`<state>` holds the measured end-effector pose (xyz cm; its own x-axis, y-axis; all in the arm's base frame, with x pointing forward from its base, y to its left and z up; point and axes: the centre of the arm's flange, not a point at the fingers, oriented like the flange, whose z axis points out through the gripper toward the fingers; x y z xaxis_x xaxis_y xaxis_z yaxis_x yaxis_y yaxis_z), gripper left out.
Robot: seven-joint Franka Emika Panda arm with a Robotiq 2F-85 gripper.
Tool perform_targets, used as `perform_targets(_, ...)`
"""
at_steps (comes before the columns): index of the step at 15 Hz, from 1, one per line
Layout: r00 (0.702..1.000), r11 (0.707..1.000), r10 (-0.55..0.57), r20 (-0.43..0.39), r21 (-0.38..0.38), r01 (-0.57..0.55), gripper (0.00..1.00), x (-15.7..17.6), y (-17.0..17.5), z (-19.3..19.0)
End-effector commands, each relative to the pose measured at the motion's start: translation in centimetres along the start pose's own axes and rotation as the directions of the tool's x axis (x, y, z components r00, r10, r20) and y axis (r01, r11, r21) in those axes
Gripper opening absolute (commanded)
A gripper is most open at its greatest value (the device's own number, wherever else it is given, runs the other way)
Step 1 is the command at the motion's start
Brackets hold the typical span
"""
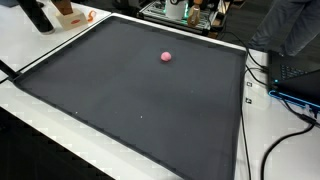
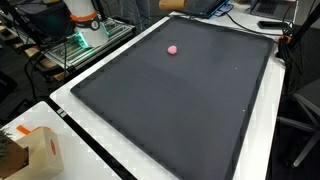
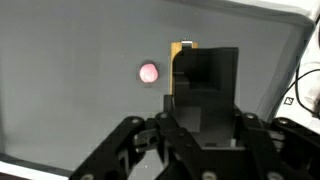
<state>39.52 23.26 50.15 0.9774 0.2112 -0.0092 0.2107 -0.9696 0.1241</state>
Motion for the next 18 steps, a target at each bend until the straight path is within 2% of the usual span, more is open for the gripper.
perform_targets(1,0.996,0.993,-0.083,0.041,-0.078,0.086,0.23,6.8,-2.7,-0.4)
perform_targets(7,0.970,0.956,-0.191,0.150,-0.195,0.219,0.23,12.9,-5.9,2.8)
perform_targets(14,0.922,0.894,-0.279,0.268,-0.277,0.351,0.23,15.6,-11.1,6.3)
perform_targets(18,0.904,0.881,-0.298,0.306,-0.276,0.383,0.23,16.6,-12.7,7.7)
